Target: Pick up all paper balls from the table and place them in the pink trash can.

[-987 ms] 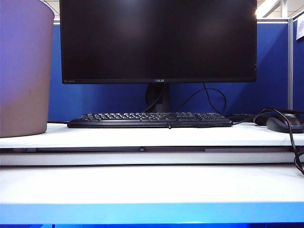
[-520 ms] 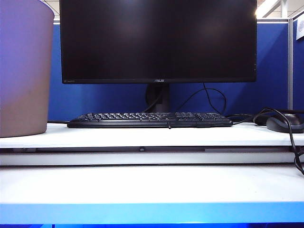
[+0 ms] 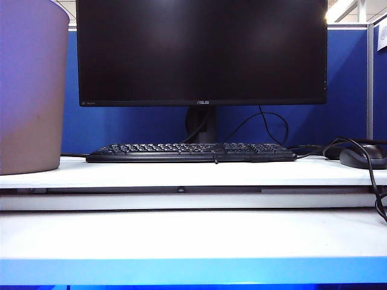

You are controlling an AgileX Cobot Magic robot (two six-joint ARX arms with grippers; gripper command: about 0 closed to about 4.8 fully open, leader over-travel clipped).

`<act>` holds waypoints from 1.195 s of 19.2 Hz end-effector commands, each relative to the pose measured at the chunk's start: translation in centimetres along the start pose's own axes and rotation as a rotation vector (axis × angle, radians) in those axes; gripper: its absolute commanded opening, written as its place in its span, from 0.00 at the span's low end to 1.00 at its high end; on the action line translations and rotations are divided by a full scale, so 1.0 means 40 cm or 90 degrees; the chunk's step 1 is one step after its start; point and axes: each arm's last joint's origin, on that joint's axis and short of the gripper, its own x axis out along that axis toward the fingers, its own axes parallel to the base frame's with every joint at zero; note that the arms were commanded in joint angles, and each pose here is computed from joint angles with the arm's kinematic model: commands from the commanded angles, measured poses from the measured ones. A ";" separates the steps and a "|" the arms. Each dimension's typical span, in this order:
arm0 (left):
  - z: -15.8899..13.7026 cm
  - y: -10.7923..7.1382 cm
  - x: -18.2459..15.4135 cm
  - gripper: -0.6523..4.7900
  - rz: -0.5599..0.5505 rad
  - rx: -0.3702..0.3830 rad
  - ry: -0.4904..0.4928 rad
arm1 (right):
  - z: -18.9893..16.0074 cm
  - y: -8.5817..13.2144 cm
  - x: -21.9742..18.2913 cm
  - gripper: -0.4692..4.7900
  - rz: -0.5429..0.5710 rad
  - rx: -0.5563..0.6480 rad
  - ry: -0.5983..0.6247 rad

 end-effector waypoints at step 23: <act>0.005 0.000 0.000 0.11 0.000 -0.002 -0.012 | 0.012 -0.003 0.000 0.08 -0.025 -0.003 -0.036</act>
